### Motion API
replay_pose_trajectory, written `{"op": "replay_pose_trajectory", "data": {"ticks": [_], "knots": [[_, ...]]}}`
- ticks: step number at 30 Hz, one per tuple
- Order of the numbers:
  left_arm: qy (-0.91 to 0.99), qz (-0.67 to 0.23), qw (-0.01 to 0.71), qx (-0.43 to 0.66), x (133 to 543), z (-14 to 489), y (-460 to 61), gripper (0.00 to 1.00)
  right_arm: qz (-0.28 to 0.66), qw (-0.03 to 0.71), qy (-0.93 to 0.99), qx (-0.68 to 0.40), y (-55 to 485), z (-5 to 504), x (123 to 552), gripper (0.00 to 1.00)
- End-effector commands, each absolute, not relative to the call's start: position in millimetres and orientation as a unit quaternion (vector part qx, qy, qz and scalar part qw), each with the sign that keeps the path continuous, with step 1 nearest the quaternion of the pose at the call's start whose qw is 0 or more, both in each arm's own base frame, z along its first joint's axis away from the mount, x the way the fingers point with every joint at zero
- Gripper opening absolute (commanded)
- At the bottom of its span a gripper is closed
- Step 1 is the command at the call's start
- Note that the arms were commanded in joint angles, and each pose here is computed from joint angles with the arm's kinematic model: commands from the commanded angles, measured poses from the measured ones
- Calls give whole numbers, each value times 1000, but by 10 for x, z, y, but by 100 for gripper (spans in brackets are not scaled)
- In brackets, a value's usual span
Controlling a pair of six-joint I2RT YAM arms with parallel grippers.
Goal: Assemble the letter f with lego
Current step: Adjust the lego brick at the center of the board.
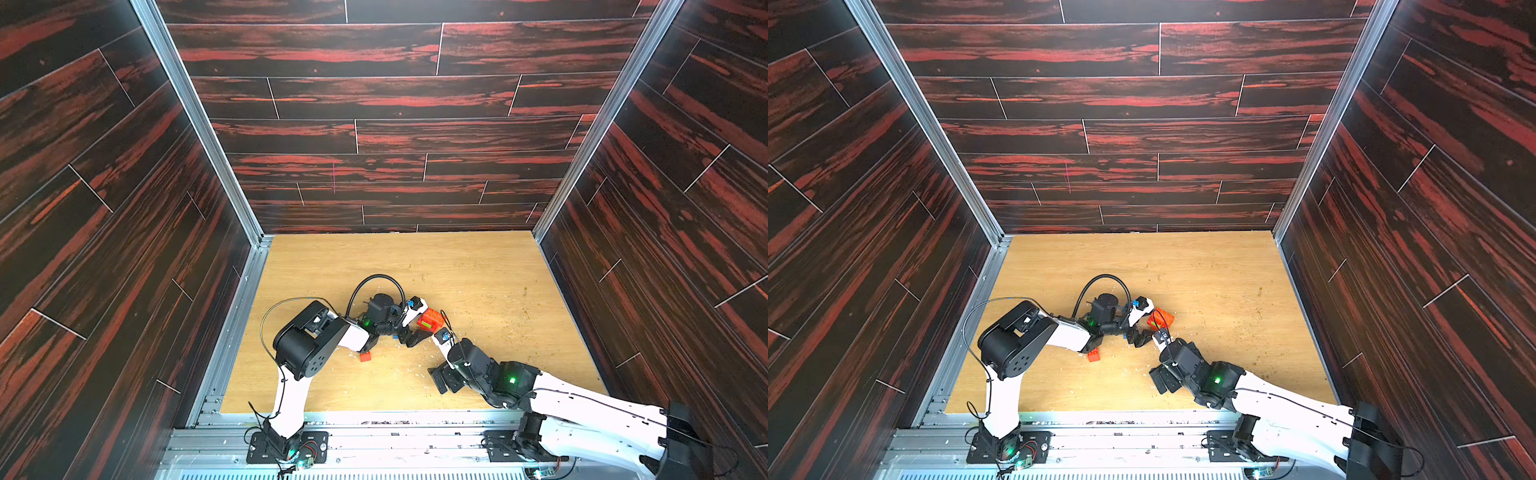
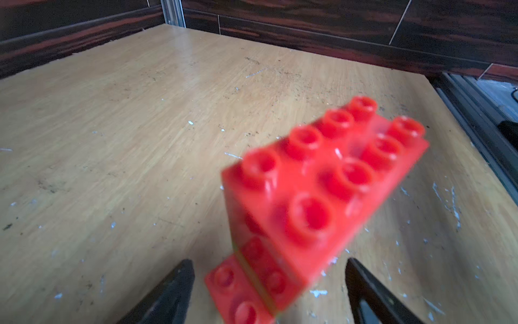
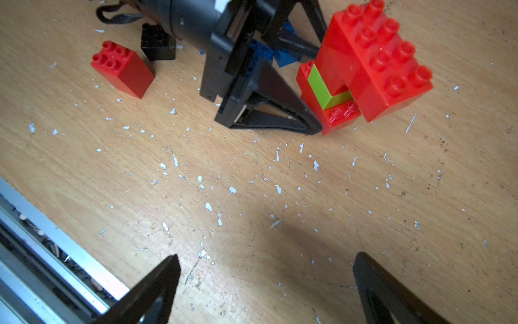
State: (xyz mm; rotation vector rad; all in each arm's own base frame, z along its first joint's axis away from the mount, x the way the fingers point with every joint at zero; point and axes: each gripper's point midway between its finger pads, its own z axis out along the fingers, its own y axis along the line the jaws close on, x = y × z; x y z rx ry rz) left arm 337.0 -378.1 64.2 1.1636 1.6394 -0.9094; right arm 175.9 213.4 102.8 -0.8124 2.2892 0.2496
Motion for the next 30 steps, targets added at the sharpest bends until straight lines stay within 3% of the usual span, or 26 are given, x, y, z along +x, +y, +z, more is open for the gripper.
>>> {"op": "replay_pose_trajectory", "data": {"ticks": [1, 12, 30], "knots": [[666, -371, 452, 464, 3423, 678, -3850, 86, 106, 345, 878, -316, 2205, 1116, 1751, 98], [660, -392, 430, 476, 3395, 645, -3952, 87, 109, 344, 877, -317, 2219, 1118, 1731, 98], [649, -391, 444, 479, 3210, 587, -3810, 77, 104, 341, 878, -319, 2222, 1098, 1728, 98]]}}
